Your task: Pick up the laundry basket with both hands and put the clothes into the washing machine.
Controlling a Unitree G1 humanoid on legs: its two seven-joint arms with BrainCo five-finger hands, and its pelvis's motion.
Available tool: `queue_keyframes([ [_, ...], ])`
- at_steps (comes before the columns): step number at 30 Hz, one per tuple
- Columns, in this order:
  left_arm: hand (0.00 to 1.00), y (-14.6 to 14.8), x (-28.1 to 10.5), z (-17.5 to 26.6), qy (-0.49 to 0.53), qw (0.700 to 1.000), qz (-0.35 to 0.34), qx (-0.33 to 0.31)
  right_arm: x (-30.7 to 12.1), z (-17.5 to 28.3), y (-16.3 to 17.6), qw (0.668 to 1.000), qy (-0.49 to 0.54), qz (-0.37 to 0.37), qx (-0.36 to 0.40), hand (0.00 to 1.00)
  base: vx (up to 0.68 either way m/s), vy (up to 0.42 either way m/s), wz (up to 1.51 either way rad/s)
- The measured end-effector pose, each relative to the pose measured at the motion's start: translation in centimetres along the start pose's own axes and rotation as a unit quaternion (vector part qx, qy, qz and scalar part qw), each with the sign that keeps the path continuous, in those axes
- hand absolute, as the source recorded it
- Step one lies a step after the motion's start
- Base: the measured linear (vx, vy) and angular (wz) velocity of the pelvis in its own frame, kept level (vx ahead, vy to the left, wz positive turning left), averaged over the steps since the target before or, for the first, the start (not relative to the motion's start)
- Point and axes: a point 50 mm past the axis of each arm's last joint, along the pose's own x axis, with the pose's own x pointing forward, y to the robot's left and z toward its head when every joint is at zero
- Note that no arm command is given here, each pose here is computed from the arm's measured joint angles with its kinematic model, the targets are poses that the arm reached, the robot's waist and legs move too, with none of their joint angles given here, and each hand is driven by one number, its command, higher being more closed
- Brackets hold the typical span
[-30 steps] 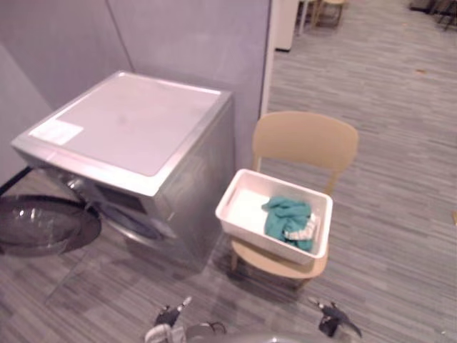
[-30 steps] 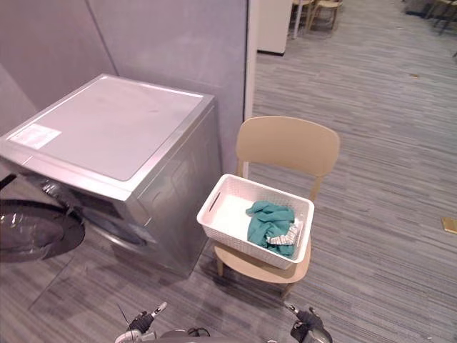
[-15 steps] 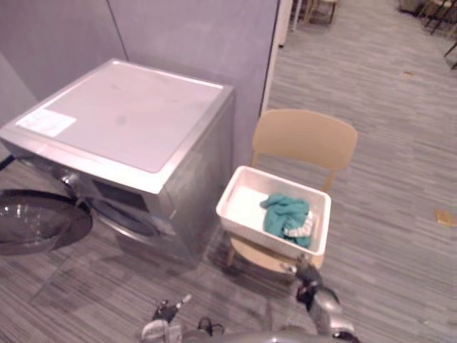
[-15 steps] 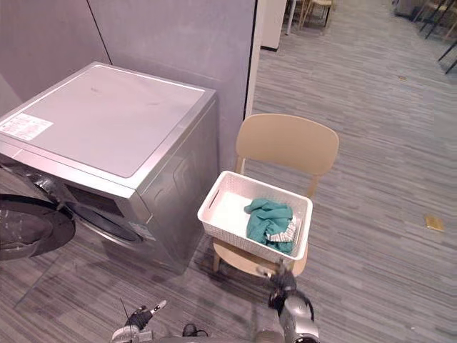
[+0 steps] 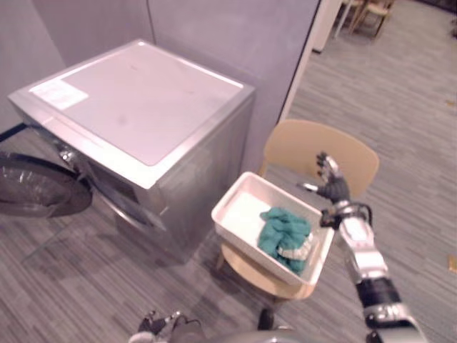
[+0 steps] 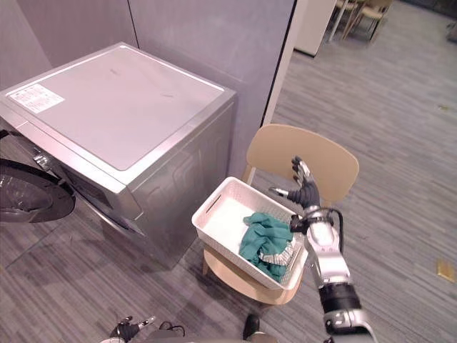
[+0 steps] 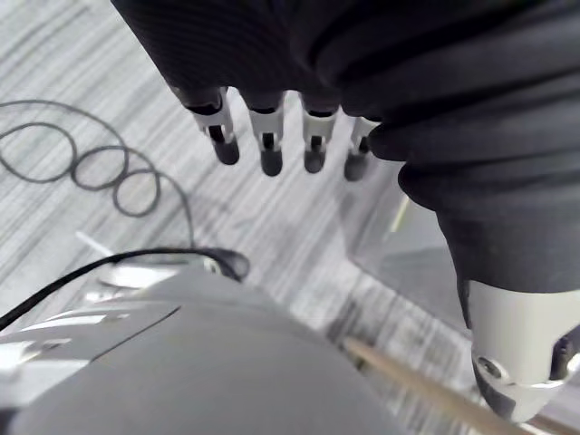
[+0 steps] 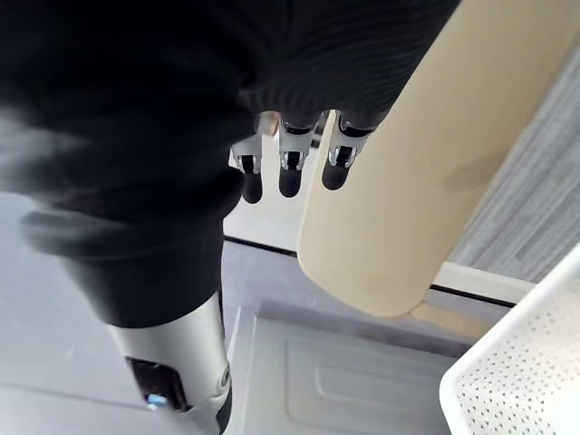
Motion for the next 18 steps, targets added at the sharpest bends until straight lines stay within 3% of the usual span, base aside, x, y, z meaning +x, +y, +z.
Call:
queue_keyframes([
  [9,0.0,0.2,0.7,5.8,-0.092,0.994,-0.01,0.049,5.8,2.6,2.7,0.988,0.007,0.119,-0.1,0.0,-0.06,-0.064,0.21],
  [18,0.0,-0.5,0.5,9.4,-0.153,0.986,-0.023,0.067,7.1,2.0,1.8,0.975,0.053,0.125,-0.174,0.0,-0.08,0.029,0.05],
])
